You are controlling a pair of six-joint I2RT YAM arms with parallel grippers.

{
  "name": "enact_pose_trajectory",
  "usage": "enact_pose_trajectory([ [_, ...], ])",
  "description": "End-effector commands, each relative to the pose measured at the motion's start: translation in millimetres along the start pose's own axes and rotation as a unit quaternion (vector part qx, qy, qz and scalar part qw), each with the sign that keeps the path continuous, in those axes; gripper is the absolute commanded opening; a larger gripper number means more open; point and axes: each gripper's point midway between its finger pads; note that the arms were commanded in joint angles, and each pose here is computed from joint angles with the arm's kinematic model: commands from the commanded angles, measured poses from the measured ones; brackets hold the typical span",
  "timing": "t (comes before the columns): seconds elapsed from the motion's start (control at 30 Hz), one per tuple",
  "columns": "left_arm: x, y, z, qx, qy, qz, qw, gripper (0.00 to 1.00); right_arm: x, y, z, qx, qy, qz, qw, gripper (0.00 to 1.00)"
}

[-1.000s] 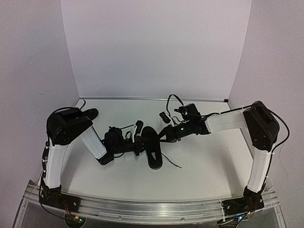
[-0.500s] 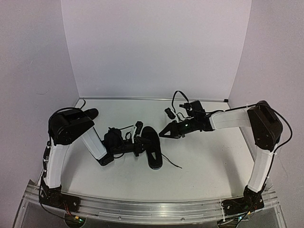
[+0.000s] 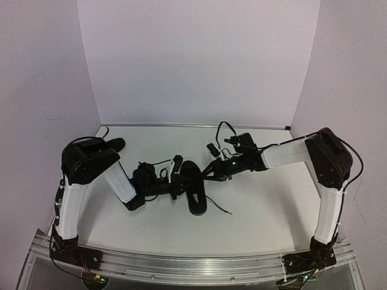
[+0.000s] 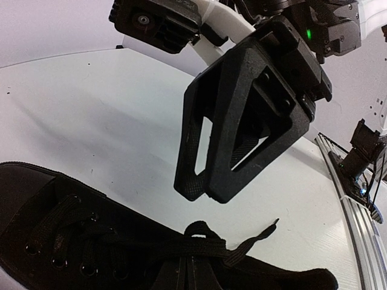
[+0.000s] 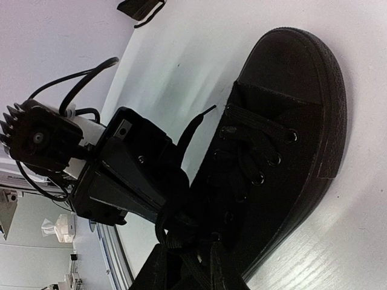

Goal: Tie the shoes

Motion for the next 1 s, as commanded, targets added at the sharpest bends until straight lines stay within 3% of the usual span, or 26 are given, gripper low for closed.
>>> enact_pose_trajectory([
  [0.0, 8.0, -5.9, -5.5, -0.02, -0.002, -0.013, 1.0, 0.0, 7.8, 9.7, -6.5, 0.023, -0.007, 0.013, 1.0, 0.24],
  [0.63, 8.1, -7.7, -7.4, -0.025, -0.001, -0.014, 1.0, 0.0, 5.5, 14.9, -16.9, 0.036, 0.004, 0.015, 0.999, 0.23],
  [0.97, 9.5, -8.5, -7.8, -0.026, 0.001, -0.017, 1.0, 0.0, 3.9, 12.3, -19.3, 0.035, 0.007, 0.011, 0.999, 0.13],
])
Point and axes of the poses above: each gripper's point midway between its finger pads, its own z axis back along the fingers, its own y axis along the line the jaws close on, x = y × z, and after that the axes turned 3 degrees about z, right-handed
